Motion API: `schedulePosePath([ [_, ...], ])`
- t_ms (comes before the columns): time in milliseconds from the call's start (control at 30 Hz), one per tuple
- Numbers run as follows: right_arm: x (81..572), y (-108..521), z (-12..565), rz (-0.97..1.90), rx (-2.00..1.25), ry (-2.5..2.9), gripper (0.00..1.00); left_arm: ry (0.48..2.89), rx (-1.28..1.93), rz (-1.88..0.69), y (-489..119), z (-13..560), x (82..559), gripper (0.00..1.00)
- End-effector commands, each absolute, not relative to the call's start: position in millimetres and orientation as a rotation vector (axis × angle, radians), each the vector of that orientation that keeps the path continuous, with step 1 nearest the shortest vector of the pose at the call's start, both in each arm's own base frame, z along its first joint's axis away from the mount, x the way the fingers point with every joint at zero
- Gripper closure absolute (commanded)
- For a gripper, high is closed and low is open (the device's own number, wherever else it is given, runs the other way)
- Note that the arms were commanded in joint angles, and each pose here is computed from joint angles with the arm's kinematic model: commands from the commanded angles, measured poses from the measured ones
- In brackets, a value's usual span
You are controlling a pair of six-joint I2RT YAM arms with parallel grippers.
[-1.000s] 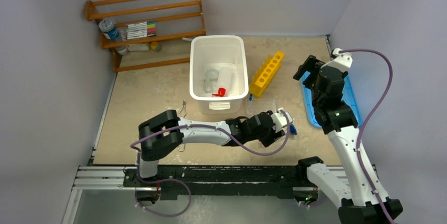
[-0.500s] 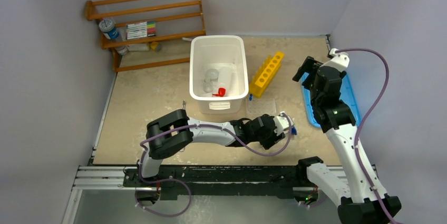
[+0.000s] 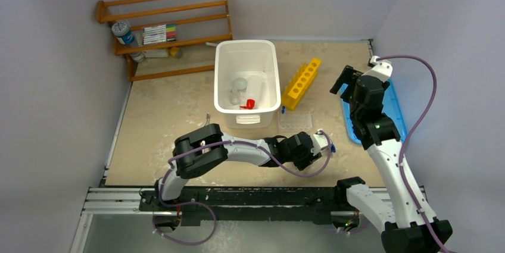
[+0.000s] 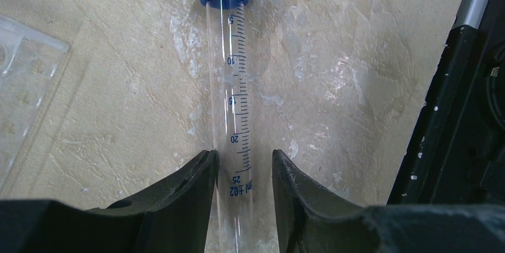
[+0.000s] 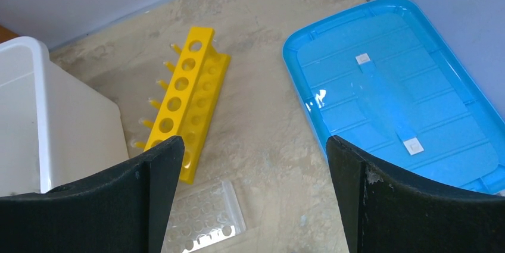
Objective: Organize the chemistry lab equipment
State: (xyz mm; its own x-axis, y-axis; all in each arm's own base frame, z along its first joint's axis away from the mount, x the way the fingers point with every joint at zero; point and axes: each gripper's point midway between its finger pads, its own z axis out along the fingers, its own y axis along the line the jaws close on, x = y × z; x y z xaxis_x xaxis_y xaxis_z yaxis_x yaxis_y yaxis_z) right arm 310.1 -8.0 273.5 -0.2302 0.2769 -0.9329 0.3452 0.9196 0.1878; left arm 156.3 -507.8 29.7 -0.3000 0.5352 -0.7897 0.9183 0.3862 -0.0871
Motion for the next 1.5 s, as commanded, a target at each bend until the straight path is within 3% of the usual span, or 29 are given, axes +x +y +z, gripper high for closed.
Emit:
schedulePosePath([
  [0,312,-12,288,-0.072,0.465,1.769,0.09,1.924,1.201,-0.763,-526,46,162,0.62],
  [200,312,-13,288,-0.072,0.463,1.767,0.09,1.923,1.182,-0.735,-525,48,167,0.78],
  [367,314,-11,289,-0.065,0.451,1.771,0.09,1.928,1.179,-0.723,-525,47,168,0.82],
  [1000,312,-8,316,-0.027,0.44,1.716,0.1,1.847,0.984,-0.717,-505,157,208,0.83],
  [1467,297,33,375,0.219,0.215,1.55,0.07,1.731,0.602,-0.583,-417,258,275,0.85],
])
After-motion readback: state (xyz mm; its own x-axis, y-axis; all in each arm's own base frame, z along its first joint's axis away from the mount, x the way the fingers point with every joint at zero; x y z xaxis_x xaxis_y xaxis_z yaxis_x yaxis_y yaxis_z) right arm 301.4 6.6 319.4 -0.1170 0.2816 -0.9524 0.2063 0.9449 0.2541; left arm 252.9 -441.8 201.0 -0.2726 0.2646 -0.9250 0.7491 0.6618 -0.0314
